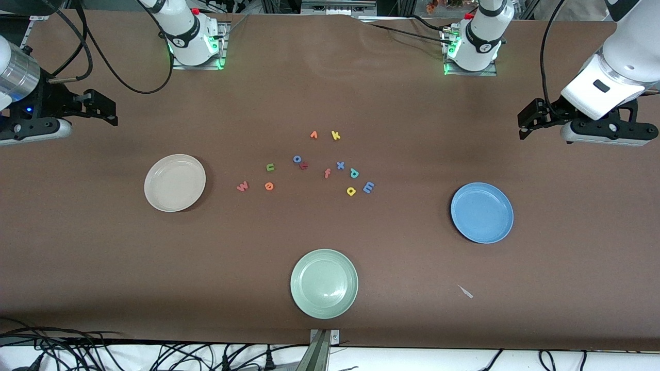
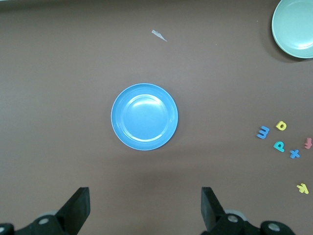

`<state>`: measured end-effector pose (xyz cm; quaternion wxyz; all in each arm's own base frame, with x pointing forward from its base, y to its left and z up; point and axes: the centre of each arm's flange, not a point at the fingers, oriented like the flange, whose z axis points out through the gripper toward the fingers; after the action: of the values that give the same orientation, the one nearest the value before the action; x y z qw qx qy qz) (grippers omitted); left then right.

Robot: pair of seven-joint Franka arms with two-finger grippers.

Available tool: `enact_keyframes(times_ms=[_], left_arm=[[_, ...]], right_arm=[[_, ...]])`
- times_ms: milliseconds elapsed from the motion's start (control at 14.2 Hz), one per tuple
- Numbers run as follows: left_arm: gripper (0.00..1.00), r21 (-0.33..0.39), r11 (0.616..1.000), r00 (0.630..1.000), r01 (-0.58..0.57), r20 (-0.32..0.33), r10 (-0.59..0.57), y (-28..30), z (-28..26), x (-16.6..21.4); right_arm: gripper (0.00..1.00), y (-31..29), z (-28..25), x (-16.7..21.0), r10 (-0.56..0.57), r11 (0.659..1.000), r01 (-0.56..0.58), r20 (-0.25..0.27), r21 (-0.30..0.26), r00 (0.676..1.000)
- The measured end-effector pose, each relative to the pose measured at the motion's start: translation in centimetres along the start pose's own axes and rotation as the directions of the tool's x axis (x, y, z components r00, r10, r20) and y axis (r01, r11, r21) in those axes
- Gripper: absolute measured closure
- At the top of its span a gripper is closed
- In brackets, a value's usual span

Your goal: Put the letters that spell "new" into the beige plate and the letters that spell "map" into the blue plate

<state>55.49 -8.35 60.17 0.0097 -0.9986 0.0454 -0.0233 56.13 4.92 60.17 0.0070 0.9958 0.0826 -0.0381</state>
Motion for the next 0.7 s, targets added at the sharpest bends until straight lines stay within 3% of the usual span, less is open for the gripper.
enact_keyframes(times_ms=[705], left_arm=[[0.0,0.0,1.0,1.0,0.0,0.0,0.0,0.0,0.0,0.0]], right_arm=[[0.0,-0.23,-0.49,-0.02,-0.004,1.0,0.004,-0.007,-0.001,1.0]])
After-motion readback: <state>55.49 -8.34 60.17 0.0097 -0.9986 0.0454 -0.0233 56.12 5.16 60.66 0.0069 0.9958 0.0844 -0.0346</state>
